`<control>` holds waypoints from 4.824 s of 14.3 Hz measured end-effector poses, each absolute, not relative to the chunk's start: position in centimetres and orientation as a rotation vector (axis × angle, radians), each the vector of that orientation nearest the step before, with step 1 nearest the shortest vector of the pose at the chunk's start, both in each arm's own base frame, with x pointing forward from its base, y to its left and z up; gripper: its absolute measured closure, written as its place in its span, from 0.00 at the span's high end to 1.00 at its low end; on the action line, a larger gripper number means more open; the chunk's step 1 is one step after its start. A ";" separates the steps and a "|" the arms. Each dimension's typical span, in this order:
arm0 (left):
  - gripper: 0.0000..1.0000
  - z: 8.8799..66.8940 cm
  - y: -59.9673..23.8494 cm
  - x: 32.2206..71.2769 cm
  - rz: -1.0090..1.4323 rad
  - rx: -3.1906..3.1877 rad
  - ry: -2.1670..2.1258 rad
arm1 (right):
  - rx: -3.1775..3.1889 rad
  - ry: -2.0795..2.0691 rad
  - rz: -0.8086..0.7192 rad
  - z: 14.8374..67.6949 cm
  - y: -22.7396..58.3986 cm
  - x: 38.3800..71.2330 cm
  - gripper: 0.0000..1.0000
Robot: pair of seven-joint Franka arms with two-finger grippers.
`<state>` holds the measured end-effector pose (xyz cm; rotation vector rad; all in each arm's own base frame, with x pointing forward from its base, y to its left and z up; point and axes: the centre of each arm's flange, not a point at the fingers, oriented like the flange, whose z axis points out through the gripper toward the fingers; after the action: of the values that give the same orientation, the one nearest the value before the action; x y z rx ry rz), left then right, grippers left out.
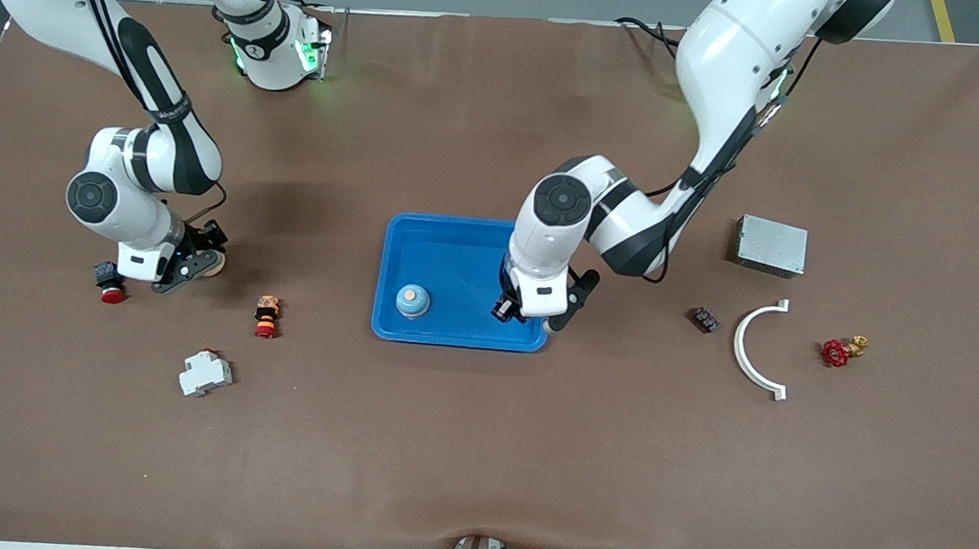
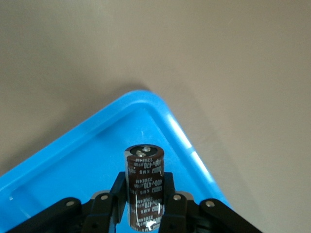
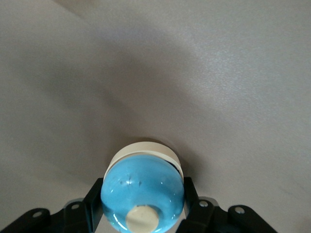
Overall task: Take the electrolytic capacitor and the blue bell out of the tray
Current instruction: 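Grasp the second capacitor with the left gripper while the right gripper sets the bell down, then place the capacitor by the arc while the right gripper grasps the second bell, then lift the bell with the right gripper while the left gripper withdraws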
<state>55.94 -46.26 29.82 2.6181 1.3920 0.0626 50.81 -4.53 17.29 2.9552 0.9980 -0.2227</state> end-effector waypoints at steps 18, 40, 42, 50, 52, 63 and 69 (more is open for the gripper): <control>0.33 31.6 -20.9 62.5 -0.015 2.893 1.379 | 3.229 0.199 -0.382 29.8 14.5 52.4 1.00; 0.33 24.1 -2.8 64.1 -0.190 2.932 1.330 | 3.139 0.182 -0.100 24.2 37.4 58.3 1.00; 0.33 23.3 -3.0 63.5 -0.191 2.931 1.323 | 3.141 0.209 -0.093 23.1 38.5 57.7 1.00; 0.33 21.5 3.0 63.3 -0.155 2.904 1.296 | 3.126 0.234 -0.128 21.0 39.2 56.9 1.00; 0.33 20.9 3.4 63.4 -0.147 2.899 1.289 | 3.119 0.240 -0.140 20.6 39.0 56.7 1.00; 1.00 35.2 3.7 65.5 -0.035 3.046 0.969 | 3.115 0.252 -0.139 18.7 38.1 56.1 1.00; 1.00 48.4 2.4 64.9 0.146 3.149 0.627 | 3.115 0.254 -0.140 18.3 38.1 56.0 1.00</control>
<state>64.90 2.43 48.38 3.1490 0.6275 0.1464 55.98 38.08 18.31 3.1152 0.2541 -0.1402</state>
